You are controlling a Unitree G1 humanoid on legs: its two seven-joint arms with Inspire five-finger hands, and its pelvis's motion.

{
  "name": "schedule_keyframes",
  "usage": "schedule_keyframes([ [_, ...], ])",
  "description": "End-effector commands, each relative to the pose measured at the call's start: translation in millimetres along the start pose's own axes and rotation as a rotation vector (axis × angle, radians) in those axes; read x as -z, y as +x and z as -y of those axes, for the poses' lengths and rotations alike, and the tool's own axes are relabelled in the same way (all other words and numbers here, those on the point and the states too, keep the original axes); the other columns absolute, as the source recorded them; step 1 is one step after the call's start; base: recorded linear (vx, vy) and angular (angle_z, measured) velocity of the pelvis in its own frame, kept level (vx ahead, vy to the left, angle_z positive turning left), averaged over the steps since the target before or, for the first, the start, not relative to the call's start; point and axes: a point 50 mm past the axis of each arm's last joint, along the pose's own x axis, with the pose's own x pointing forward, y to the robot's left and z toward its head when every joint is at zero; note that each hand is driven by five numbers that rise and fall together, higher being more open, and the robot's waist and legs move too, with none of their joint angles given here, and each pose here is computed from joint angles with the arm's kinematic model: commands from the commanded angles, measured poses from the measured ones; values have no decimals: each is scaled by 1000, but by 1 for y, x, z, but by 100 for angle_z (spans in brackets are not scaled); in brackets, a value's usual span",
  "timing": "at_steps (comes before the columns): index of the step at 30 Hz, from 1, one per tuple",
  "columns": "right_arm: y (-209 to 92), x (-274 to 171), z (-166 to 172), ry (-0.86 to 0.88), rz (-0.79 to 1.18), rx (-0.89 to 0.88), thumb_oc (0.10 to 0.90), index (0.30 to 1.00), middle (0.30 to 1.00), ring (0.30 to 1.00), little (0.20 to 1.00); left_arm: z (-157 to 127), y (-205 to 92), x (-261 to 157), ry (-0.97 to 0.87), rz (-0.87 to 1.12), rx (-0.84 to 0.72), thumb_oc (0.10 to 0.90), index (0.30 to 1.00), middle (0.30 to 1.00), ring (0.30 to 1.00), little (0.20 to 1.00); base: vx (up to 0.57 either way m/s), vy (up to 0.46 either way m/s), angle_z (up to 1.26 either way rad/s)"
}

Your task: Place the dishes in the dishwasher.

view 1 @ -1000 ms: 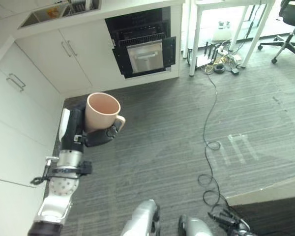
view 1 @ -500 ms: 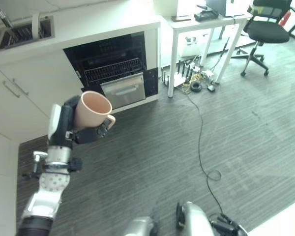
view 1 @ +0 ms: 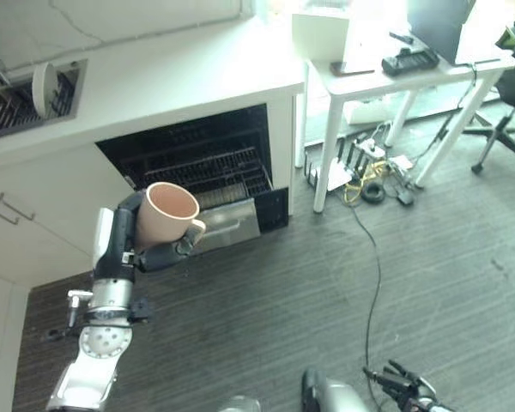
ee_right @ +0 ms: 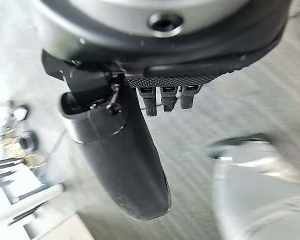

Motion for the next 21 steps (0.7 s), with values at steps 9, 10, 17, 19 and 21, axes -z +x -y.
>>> schedule_keyframes([
  [9,-9,17,19,1,-38,59,800,900,900,900,900,-53,33,-47,74,303,-340,400,300,300,300,300,193,124,-8],
  [10,-9,20,19,22,-37,70,800,900,900,900,900,-59,30,-48,244,335,-396,400,300,300,300,300,140,196,-4],
  [17,-11,29,18,0,-61,66,800,900,900,900,900,-73,32,-55,325,381,-434,400,300,300,300,300,85,136,14],
  [19,-11,29,15,-9,-56,54,800,900,900,900,900,-72,31,-55,322,382,-431,400,300,300,300,300,31,66,22],
  [21,-9,26,9,-26,-45,37,800,900,900,900,900,-70,30,-55,317,387,-433,400,300,300,300,300,6,61,13],
])
